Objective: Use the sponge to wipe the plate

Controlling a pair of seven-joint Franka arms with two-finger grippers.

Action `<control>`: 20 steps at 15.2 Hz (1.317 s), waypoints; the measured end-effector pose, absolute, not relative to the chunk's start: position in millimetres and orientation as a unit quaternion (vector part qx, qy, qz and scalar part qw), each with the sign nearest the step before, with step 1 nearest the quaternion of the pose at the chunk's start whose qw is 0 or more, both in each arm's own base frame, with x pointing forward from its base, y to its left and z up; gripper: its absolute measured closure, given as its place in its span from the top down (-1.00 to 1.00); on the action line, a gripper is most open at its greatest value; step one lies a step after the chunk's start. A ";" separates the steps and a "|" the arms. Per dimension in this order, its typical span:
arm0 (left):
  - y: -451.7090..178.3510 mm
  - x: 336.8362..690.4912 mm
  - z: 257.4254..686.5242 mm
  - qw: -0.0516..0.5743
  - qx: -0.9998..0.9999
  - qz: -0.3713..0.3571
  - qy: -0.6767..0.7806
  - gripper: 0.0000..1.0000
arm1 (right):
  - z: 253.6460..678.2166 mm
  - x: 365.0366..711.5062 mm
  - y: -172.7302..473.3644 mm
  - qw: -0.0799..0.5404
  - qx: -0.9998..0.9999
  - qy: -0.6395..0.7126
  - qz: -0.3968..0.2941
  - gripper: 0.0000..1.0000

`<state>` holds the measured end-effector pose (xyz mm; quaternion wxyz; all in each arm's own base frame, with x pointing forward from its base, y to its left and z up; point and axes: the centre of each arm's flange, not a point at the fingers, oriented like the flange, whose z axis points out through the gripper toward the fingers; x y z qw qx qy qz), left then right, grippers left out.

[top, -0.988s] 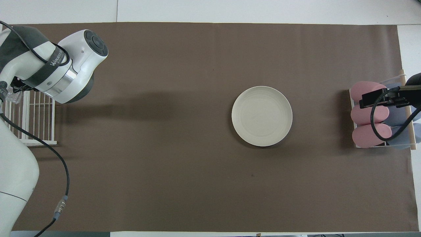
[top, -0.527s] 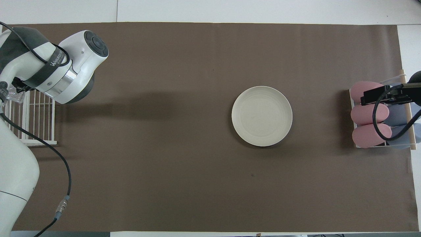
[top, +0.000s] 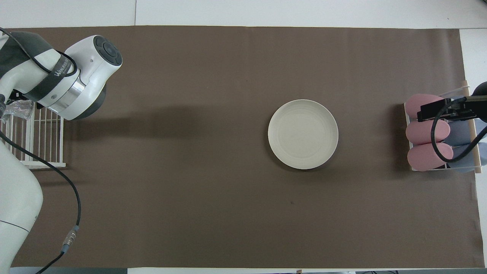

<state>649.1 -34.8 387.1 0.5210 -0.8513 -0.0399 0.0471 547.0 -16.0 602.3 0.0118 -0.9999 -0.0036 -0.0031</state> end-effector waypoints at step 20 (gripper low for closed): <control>-21.1 544.0 641.6 0.070 -0.990 0.006 -0.122 1.00 | 601.9 547.2 -16.0 0.012 -1.000 -0.004 -0.003 1.00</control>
